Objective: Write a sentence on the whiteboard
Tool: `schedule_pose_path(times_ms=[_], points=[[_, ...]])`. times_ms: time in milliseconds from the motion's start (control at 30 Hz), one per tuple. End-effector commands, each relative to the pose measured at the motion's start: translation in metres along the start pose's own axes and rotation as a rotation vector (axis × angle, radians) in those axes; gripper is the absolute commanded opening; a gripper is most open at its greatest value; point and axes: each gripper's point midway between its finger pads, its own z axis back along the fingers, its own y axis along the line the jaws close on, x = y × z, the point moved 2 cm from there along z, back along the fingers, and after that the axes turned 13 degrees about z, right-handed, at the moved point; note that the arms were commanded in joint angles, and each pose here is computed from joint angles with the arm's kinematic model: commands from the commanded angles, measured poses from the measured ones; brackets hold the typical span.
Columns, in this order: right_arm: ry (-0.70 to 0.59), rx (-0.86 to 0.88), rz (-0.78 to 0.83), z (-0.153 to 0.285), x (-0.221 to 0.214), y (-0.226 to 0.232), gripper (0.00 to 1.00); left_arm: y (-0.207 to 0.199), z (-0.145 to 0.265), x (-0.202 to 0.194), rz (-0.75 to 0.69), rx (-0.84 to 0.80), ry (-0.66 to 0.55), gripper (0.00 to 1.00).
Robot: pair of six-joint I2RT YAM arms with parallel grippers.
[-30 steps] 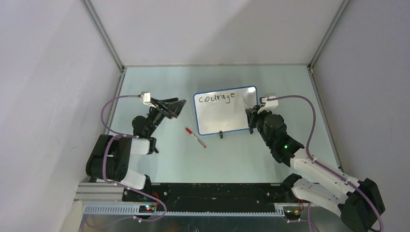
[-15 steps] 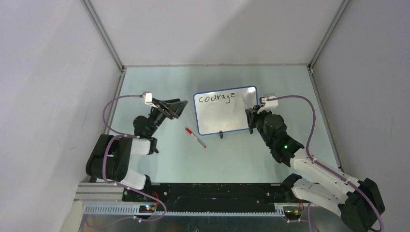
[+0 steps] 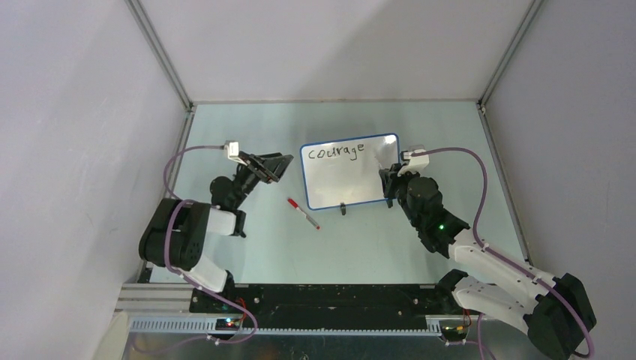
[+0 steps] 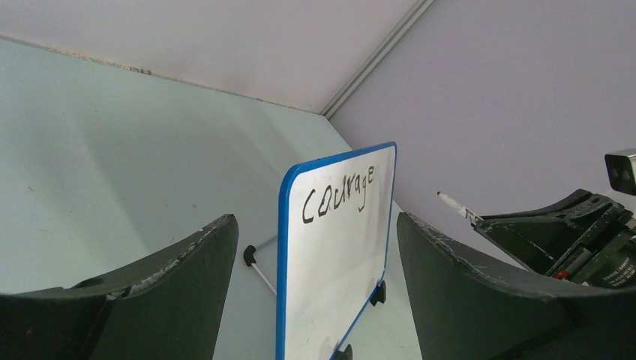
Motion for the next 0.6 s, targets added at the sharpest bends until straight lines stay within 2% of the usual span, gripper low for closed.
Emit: schedule_pose_path(times_ms=[0, 333, 567], points=[[-0.083, -0.001, -0.032, -0.001, 0.028, 0.002, 0.00, -0.021, -0.003, 0.010, -0.067, -0.066, -0.016, 0.83], [-0.068, -0.004, -0.026, -0.003, 0.023, 0.003, 0.00, -0.012, 0.000, 0.010, -0.107, -0.050, -0.033, 0.84], [-0.083, 0.035, -0.019, 0.003, 0.028, 0.007, 0.00, -0.013, -0.011, 0.003, -0.112, -0.105, 0.035, 0.80]])
